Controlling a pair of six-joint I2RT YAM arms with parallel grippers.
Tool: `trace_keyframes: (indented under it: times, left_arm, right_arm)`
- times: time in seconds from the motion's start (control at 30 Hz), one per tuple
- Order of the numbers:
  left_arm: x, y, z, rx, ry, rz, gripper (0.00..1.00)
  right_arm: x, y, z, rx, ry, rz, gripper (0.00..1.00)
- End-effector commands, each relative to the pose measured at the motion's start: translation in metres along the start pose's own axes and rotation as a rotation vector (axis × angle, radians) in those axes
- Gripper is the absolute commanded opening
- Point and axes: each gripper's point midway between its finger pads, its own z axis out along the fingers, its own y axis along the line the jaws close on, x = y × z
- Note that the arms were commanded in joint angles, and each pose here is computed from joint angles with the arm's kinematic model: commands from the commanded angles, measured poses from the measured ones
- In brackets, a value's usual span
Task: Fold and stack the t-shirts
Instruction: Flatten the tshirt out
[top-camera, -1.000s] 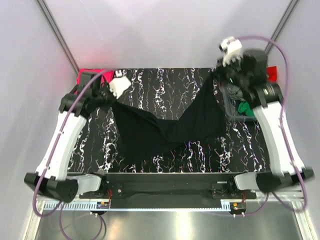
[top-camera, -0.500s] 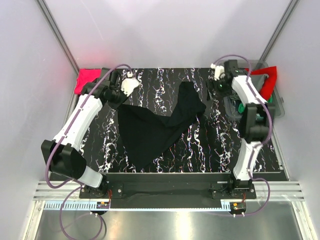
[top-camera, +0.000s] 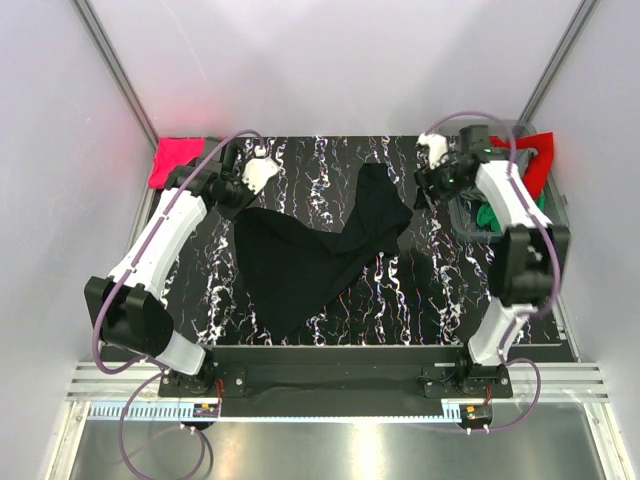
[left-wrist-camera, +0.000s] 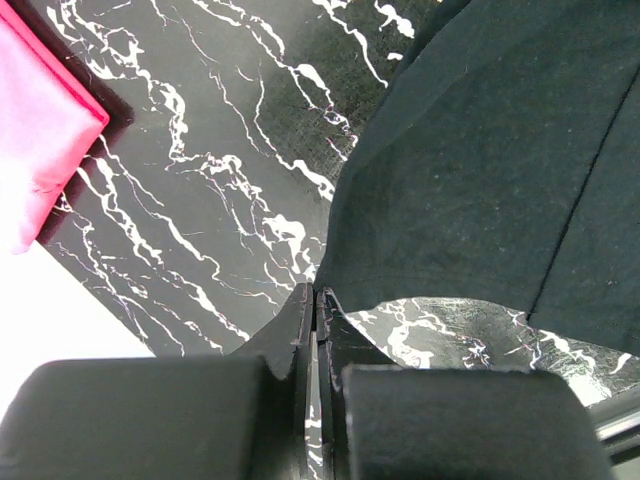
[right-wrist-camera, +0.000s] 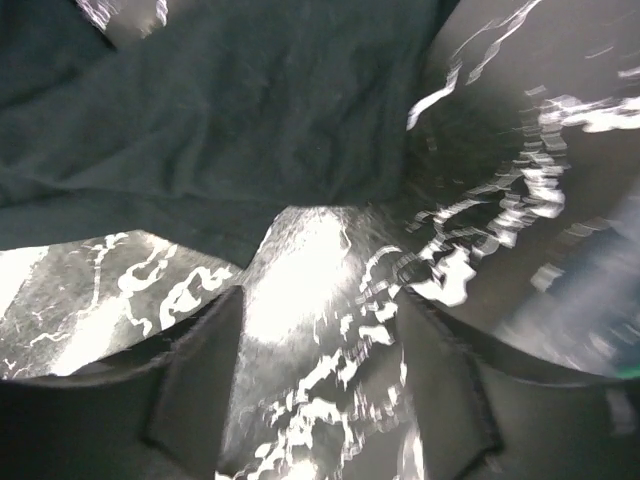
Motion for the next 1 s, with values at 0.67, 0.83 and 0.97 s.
trace_keyframes:
  times: [0.67, 0.83, 0.97]
  left_arm:
    - [0.004, 0.007, 0.018, -0.01, 0.052, -0.01, 0.0]
    - [0.001, 0.008, 0.022, -0.005, 0.056, -0.012, 0.0]
    - [0.0, 0.009, 0.024, -0.004, 0.059, -0.013, 0.0]
  right_arm:
    - [0.013, -0.036, 0.109, -0.115, 0.128, 0.089, 0.72]
    - [0.019, -0.031, 0.118, -0.156, 0.151, 0.1, 0.72]
    - [0.018, -0.025, 0.12, -0.197, 0.148, 0.115, 0.34]
